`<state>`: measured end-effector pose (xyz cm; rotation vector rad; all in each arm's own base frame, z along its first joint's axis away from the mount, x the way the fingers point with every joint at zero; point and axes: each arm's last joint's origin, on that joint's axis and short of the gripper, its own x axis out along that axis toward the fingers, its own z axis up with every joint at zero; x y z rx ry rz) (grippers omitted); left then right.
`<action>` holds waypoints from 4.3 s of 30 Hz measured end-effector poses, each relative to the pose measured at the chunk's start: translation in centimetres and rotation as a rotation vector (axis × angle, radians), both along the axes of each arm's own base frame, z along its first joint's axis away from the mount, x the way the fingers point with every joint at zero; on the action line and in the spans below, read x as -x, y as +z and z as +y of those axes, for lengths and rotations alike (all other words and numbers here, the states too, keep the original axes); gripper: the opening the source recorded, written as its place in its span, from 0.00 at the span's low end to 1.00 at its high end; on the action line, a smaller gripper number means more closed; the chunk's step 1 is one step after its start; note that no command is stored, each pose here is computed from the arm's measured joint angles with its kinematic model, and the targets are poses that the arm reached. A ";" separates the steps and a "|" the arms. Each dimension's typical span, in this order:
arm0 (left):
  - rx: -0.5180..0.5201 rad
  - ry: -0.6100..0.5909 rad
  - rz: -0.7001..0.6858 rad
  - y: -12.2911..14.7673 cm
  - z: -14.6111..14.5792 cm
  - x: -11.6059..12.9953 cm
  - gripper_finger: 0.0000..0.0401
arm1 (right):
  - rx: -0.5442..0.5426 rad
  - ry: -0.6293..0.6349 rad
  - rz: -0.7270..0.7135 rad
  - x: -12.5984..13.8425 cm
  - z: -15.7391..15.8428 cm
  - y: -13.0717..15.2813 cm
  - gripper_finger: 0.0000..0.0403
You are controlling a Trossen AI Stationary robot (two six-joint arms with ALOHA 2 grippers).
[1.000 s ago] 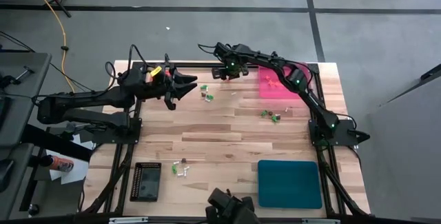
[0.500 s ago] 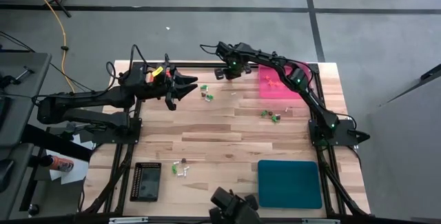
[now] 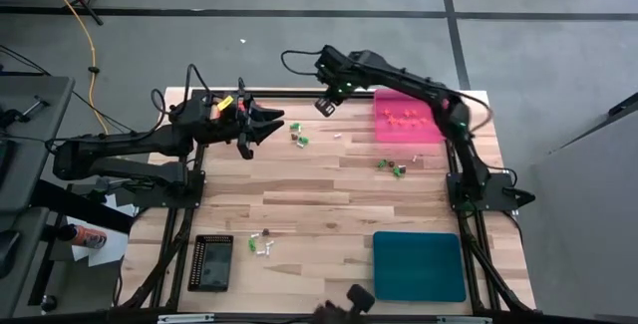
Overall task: Sort Halloween decoration
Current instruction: Put the orange spider toy into the pink bin
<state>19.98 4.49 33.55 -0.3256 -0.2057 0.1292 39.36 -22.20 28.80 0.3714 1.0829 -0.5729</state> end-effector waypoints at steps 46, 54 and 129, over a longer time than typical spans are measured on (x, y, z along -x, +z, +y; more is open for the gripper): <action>-0.052 -0.074 0.239 -6.7 -3.3 -2.9 0.00 | 0.169 0.540 -1.013 10.8 20.5 2.9 0.01; -0.055 -0.044 0.233 -6.5 -2.7 -2.9 0.00 | 0.166 0.539 -1.003 10.9 20.5 2.8 0.01; -0.047 0.021 0.250 -6.6 -2.4 -2.8 0.00 | -0.173 -0.818 -0.069 23.3 -1.3 -11.3 0.41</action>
